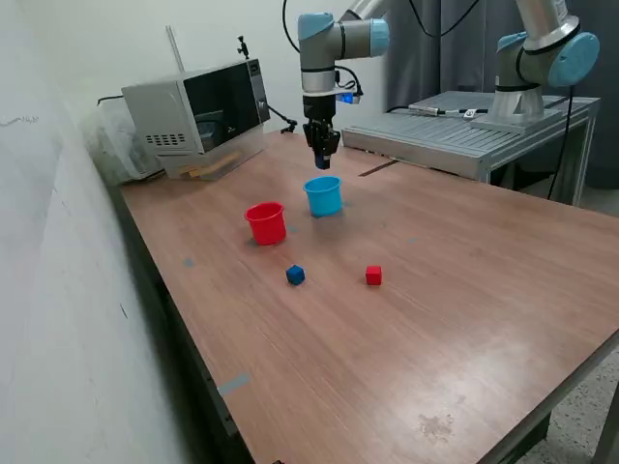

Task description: Place red objects in the red bin, and blue objects in the blue bin.

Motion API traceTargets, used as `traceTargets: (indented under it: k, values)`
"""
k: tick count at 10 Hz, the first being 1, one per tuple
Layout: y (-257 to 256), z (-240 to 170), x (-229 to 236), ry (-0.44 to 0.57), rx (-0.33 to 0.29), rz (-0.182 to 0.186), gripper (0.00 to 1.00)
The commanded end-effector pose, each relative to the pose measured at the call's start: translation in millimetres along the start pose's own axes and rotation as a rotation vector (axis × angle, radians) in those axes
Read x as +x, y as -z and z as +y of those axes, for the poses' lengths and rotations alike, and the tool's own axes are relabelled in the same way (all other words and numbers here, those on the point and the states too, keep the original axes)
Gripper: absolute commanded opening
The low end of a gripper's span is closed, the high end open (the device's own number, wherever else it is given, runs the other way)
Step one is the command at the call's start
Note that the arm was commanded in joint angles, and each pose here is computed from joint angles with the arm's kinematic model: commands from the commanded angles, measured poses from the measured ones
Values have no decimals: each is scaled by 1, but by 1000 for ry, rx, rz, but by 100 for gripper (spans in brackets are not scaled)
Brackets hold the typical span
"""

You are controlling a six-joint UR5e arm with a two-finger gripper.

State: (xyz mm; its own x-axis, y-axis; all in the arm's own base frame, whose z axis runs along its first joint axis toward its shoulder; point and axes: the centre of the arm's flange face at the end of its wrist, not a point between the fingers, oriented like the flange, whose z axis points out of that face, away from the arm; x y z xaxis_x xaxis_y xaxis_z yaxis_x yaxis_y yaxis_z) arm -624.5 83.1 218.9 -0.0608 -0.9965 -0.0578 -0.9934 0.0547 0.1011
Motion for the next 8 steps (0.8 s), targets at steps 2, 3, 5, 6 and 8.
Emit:
traceTargets:
  k: [2, 3, 5, 6, 8]
  values:
    - [0, -8, 2, -3, 11, -4, 0]
    - [4, -11, 3, -3, 8, -4, 0]
    - [3, -13, 3, -3, 11, -4, 100]
    - [2, -14, 3, -3, 12, -5, 100]
    - [0, -18, 5, -3, 21, -2, 100]
